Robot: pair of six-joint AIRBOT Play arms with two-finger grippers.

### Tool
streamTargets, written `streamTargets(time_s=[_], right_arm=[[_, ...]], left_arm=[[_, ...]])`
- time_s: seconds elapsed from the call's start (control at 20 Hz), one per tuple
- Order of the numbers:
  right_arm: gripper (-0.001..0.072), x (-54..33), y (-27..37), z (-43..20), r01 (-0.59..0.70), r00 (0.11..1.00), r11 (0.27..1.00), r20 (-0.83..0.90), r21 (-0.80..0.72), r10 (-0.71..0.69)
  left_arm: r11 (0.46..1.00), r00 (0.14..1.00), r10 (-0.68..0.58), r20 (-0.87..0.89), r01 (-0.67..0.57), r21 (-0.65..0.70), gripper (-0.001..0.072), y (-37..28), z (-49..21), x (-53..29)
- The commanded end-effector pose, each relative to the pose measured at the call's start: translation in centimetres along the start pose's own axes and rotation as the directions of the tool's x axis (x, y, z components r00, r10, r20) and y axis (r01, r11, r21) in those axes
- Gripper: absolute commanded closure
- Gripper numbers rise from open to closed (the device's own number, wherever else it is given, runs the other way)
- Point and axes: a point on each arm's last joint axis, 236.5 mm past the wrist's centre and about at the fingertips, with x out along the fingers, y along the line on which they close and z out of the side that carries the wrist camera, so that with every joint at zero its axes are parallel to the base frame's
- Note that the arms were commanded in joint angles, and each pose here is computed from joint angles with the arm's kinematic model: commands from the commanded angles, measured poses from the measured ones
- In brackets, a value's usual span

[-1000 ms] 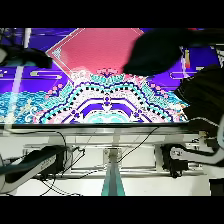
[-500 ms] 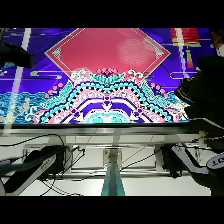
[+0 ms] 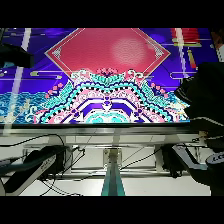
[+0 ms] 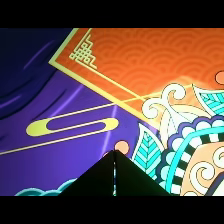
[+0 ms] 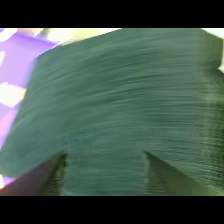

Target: Fold the clothes and pants, and hang the long-sleeved shirts on hangers.

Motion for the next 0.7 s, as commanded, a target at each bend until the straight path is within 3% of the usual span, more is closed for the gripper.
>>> streamTargets(time_s=[0.0, 0.05, 0.15, 0.3, 0.45, 0.65], right_arm=[[0.0332, 1.1, 8.9, -2.5, -0.218, 0.976, 0.942, -0.075, -0.254, 0.206], [0.0426, 1.1, 12.1, -3.9, -0.284, 0.959, 0.898, -0.107, -0.337, 0.263], [0.0681, 0.1, 19.0, -7.7, -0.425, 0.904, 0.757, -0.183, -0.497, 0.387], [0.0694, -3.6, 27.7, -15.4, -0.577, 0.787, 0.436, -0.326, -0.691, 0.524], [0.0694, -6.5, 31.4, -21.7, -0.582, 0.730, 0.164, -0.423, -0.796, 0.537], [0.0694, -7.3, 31.9, -23.5, -0.544, 0.741, 0.094, -0.425, -0.834, 0.520]], left_arm=[[1.000, 1.000, 0.002, 0.001, -0.002, 0.000, 0.0677, 0.1, 0.0, 0.0], [1.000, 1.000, 0.002, 0.001, -0.002, 0.000, 0.0677, 0.1, 0.0, 0.0], [1.000, 1.000, 0.002, 0.001, -0.002, 0.000, 0.0677, 0.1, 0.0, 0.0], [1.000, 1.000, 0.002, 0.001, -0.002, 0.000, 0.0677, 0.1, 0.0, 0.0], [1.000, 1.000, 0.002, 0.001, -0.002, 0.000, 0.0677, 0.1, 0.0, 0.0], [1.000, 1.000, 0.002, 0.001, -0.002, 0.000, 0.0677, 0.1, 0.0, 0.0]])
